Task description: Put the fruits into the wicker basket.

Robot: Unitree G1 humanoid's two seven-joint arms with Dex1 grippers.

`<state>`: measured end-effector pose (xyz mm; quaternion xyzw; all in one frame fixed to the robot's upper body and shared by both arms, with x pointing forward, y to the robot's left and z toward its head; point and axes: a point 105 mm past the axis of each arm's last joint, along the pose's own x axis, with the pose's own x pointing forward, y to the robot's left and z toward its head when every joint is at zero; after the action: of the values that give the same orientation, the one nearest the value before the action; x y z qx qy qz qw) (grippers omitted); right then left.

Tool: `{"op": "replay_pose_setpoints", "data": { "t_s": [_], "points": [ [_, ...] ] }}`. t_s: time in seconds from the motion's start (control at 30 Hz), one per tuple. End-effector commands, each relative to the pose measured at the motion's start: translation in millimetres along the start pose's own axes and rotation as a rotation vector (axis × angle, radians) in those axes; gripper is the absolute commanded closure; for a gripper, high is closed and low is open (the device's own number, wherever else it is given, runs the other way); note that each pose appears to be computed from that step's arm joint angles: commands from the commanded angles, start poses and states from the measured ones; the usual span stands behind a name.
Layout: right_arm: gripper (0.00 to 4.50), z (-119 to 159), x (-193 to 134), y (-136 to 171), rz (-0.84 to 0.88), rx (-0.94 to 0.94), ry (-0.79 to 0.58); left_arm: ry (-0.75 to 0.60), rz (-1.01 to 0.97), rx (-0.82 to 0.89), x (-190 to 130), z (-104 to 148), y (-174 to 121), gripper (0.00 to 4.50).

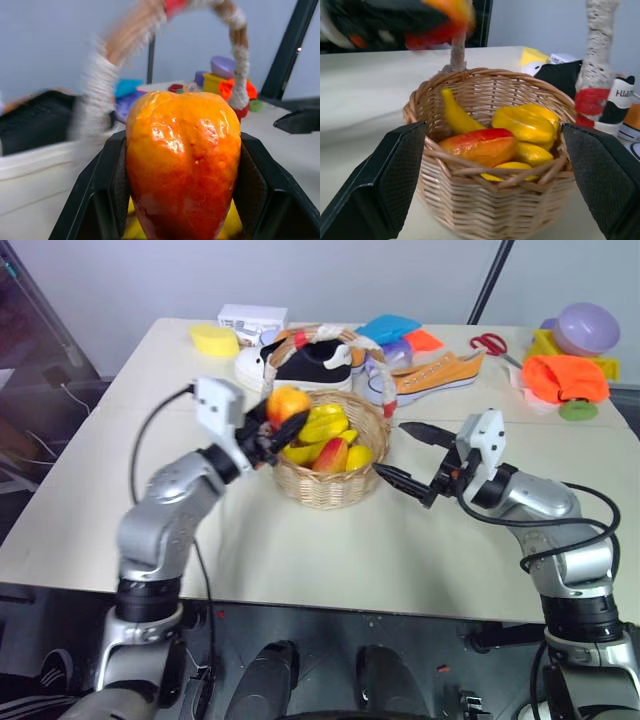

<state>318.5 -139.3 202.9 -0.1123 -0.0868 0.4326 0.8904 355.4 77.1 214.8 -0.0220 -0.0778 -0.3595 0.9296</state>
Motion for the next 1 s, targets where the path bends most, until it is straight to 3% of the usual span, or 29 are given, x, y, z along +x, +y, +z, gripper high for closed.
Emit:
{"op": "replay_pose_setpoints", "data": {
  "t_s": [0.03, 0.07, 0.23, 0.4, 0.57, 0.67, 0.77, 0.87, 1.0],
  "points": [
    [0.00, 14, 0, -1, -0.007, -0.061, -0.039, -0.043, 0.008, 0.088, 20, 12, 2, 2.14],
    [0.00, 15, 0, 0, -0.007, -0.064, -0.041, -0.044, 0.008, 0.083, 25, 12, 3, 2.14],
    [0.00, 15, -3, 1, -0.019, -0.065, -0.039, -0.085, -0.016, 0.030, 28, 17, -3, 0.08],
    [0.00, 14, -4, -1, -0.019, -0.066, -0.033, 0.002, -0.144, 0.043, 0, 7, -13, 0.08],
    [0.00, 16, -7, 0, 0.003, -0.069, -0.039, -0.039, -0.115, 0.020, -51, 26, 9, 0.08],
    [0.00, 13, -9, 12, 0.083, -0.073, -0.022, 0.042, 0.004, 0.042, -89, 14, 42, 0.08],
    [0.00, 7, -12, 26, 0.168, -0.122, 0.031, 0.063, 0.186, 0.074, -105, 9, 82, 0.08],
    [0.00, 6, -8, 29, 0.186, -0.151, 0.044, 0.073, 0.406, 0.155, -109, 5, 124, 0.08],
    [0.00, 11, 1, 32, 0.190, -0.168, 0.022, 0.051, 0.515, 0.115, -88, -7, 146, 0.08]
  ]
}}
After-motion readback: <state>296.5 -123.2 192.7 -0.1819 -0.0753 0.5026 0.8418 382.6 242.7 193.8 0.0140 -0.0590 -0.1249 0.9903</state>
